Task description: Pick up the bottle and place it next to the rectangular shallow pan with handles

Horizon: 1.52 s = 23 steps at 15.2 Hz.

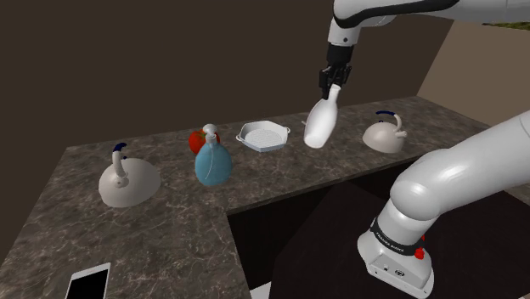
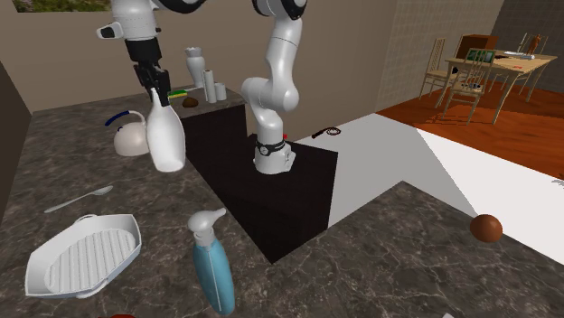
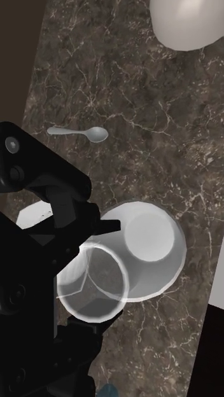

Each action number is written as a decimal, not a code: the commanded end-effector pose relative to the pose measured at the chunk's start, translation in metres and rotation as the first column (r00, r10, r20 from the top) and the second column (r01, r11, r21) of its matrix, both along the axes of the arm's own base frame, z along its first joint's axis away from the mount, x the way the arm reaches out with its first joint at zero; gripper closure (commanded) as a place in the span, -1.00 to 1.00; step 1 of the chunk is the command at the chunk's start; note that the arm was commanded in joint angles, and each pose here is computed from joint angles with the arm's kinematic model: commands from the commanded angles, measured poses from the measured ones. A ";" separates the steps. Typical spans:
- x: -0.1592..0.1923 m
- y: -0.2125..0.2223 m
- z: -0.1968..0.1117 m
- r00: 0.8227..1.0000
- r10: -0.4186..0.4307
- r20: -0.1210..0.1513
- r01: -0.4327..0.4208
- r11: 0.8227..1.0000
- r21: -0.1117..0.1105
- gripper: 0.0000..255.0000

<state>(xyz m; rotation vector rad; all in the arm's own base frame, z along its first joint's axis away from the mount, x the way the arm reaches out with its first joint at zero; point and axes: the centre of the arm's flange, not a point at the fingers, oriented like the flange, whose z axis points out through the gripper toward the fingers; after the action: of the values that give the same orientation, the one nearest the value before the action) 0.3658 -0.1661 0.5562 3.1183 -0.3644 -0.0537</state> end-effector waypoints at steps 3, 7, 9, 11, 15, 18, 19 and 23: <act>0.001 -0.001 -0.021 1.000 0.000 0.001 0.000 1.000 0.000 1.00; 0.001 -0.001 -0.042 1.000 0.000 0.001 0.000 1.000 0.000 1.00; 0.001 -0.001 -0.052 1.000 0.000 0.001 0.000 1.000 0.000 1.00; 0.001 -0.001 -0.063 1.000 0.000 0.001 0.000 1.000 0.000 1.00; 0.001 -0.001 -0.084 1.000 0.000 0.001 0.000 1.000 0.000 1.00; 0.001 -0.001 -0.100 1.000 0.000 0.001 0.000 1.000 0.000 1.00; 0.001 -0.001 -0.105 1.000 0.000 0.001 0.000 1.000 0.000 1.00; 0.001 -0.001 -0.124 1.000 0.000 0.001 0.000 1.000 0.000 1.00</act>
<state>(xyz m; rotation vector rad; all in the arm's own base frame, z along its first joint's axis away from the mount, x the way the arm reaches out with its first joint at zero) 0.3667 -0.1671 0.4361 3.1182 -0.3644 -0.0537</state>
